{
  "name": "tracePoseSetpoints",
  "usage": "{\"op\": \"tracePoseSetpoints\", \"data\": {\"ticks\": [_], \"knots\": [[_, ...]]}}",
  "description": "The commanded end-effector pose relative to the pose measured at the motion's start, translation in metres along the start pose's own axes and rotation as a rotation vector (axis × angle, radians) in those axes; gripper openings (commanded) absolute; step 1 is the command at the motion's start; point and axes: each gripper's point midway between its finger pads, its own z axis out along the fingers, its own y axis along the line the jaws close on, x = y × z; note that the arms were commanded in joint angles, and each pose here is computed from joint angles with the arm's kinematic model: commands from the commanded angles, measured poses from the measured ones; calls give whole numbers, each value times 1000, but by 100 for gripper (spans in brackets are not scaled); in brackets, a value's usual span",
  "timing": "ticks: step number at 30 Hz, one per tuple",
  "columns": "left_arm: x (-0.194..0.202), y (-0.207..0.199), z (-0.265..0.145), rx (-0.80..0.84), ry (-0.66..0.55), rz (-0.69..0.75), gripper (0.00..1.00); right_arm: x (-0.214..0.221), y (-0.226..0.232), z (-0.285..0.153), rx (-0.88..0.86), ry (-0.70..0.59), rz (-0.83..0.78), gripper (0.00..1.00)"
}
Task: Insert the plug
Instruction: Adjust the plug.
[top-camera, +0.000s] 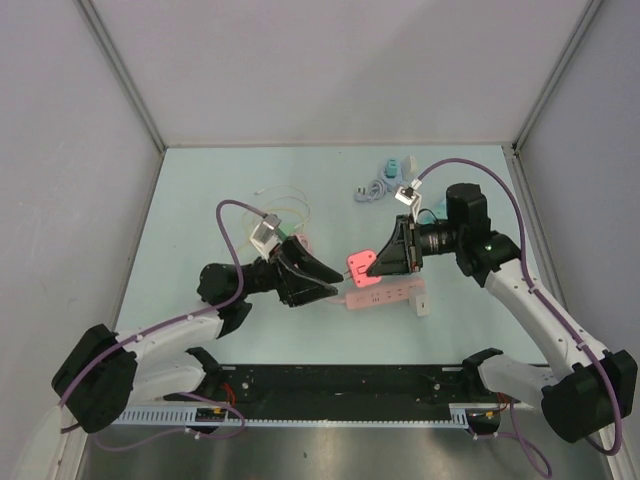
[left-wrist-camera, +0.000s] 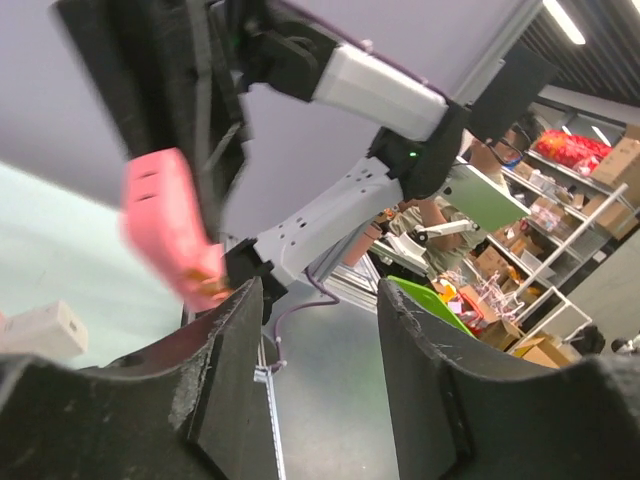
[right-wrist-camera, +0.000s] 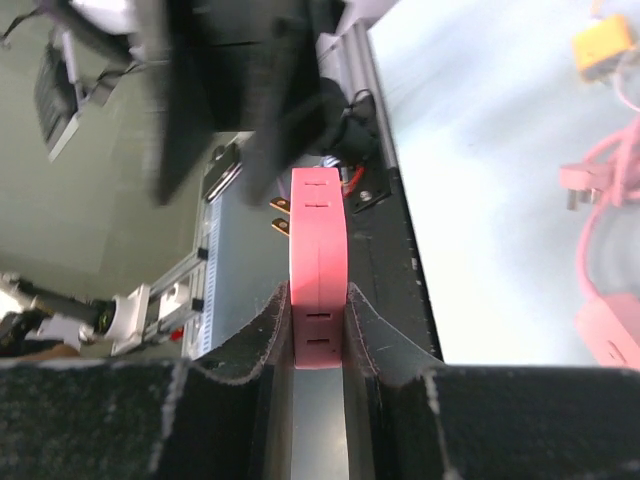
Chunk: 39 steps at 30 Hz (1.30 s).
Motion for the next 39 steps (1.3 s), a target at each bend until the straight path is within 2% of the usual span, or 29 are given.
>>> {"op": "tracePoseSetpoints", "data": {"ticks": [1,5,7,9,10,12,13,15,22,26,32,36,38,39], "knots": [[-25,-66,-3,235,-91,288,53,2,-17,-5,85,-20,32,0],[-23,-47,1,148,-67,284,55,3,-11,-5,70,-18,15,0],[-23,-30,2,58,-59,250,63,0,-7,-6,71,-28,-1,0],[-31,-18,2,-29,-84,304,68,-1,-4,-7,68,-32,-10,0],[-23,1,-1,-120,-40,258,73,-2,-4,-7,75,-37,-12,0],[-29,4,0,-176,-29,337,77,-2,-5,-7,81,-39,-11,0],[-25,16,-2,-245,-8,321,81,-1,-6,-5,87,-38,-9,0],[-26,12,1,-246,7,359,84,-2,-5,-3,90,-40,-13,0],[-20,20,15,-280,12,303,86,-7,1,9,79,-46,-39,0],[-19,30,16,-319,0,267,82,-9,5,10,82,-59,-50,0],[-12,30,17,-296,5,223,67,-12,5,9,90,-71,-60,0],[-11,23,18,-255,-9,213,46,-12,8,10,76,-68,-64,0],[-10,22,18,-244,-16,198,41,-13,9,9,74,-69,-70,0],[-13,18,19,-226,-27,193,35,-12,10,9,69,-66,-68,0]]}}
